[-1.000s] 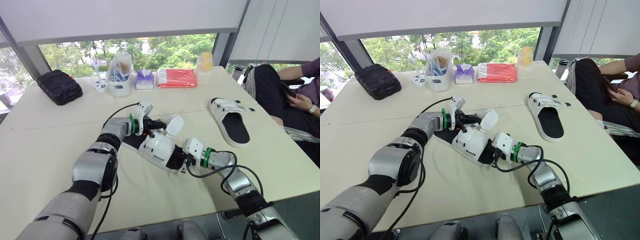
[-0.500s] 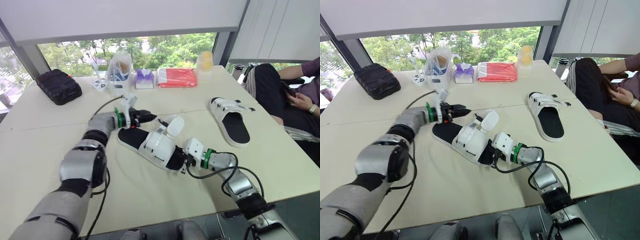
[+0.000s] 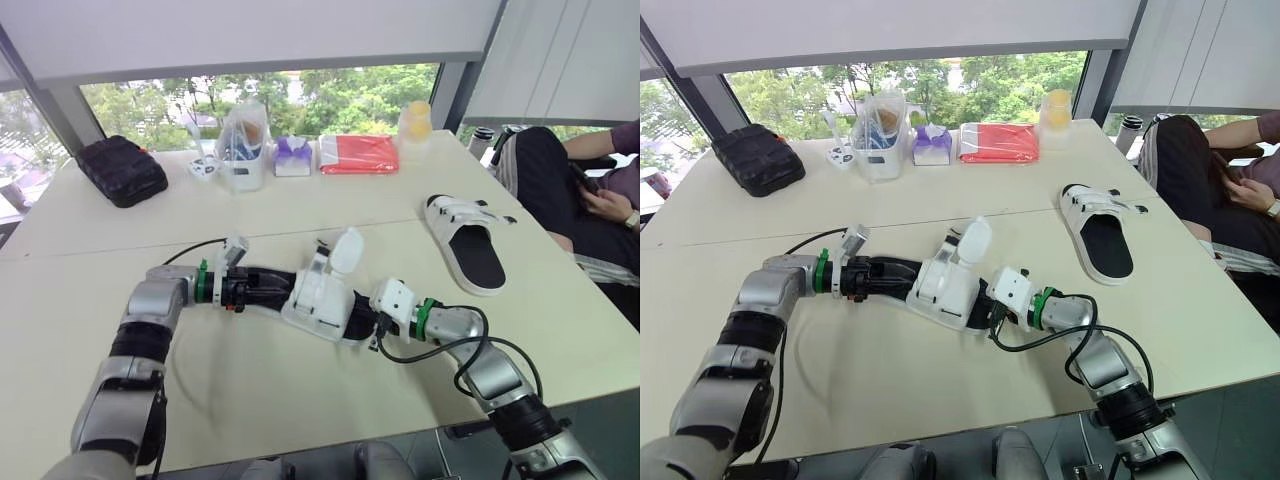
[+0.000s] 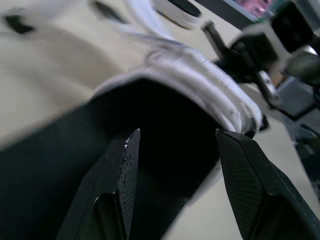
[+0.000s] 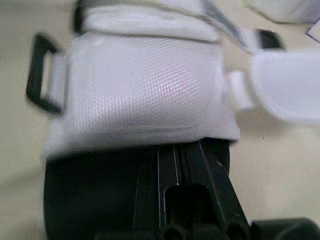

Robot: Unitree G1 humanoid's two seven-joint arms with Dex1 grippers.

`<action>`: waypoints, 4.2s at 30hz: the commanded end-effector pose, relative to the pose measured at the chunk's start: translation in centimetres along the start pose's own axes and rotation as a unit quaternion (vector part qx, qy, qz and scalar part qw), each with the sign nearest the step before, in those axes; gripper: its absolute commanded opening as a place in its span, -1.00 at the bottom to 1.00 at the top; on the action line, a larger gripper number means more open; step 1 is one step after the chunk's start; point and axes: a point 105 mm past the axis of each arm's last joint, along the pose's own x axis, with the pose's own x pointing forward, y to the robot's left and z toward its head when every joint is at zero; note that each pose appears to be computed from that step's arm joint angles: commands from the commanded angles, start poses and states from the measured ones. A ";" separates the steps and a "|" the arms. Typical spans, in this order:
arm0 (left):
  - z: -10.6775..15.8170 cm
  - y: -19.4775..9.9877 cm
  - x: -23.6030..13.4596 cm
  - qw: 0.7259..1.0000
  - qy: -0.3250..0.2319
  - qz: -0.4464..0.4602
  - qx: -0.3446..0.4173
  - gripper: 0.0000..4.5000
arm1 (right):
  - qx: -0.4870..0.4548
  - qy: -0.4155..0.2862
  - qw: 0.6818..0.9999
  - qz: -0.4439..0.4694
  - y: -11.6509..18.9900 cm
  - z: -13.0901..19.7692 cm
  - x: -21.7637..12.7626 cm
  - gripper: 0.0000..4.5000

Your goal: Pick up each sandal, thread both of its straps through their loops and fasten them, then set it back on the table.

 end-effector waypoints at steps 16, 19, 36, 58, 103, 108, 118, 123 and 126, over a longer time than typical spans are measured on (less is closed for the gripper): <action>0.9 -1.9 -1.1 0.999 0.007 0.008 0.035 0.10 | 0.027 0.002 0.998 0.052 -1.4 1.3 -5.5 -1.00; 1.5 -1.5 -1.5 0.999 0.007 0.016 0.050 0.10 | 0.049 0.002 0.995 0.083 -0.2 0.9 -5.1 -1.00; 9.3 2.1 0.4 0.989 -0.139 0.052 0.010 0.10 | 0.120 0.016 0.980 0.158 4.5 -0.4 -3.9 -1.00; 8.0 4.9 7.6 0.976 -0.131 0.071 -0.160 0.10 | 0.109 0.011 0.987 0.115 4.2 -0.6 -2.2 -1.00; 5.4 4.6 5.1 0.952 -0.140 0.036 -0.270 0.98 | 0.096 0.013 0.991 0.088 3.6 -1.6 -1.5 -1.00; 5.4 4.7 7.1 0.949 -0.146 0.047 -0.277 0.98 | 0.095 0.012 0.992 0.085 3.5 -1.5 -1.4 -1.00; 6.3 7.0 9.3 0.919 -0.213 0.156 -0.291 0.41 | 0.091 0.014 0.993 0.079 3.7 -1.5 -1.4 -1.00; 7.3 7.2 8.8 0.912 -0.238 0.156 -0.295 -0.77 | 0.091 0.018 0.993 0.072 3.7 -1.6 -1.6 -1.00; 7.7 7.3 8.5 0.914 -0.241 0.157 -0.287 -0.99 | 0.091 0.019 0.993 0.071 3.7 -1.6 -1.6 -1.00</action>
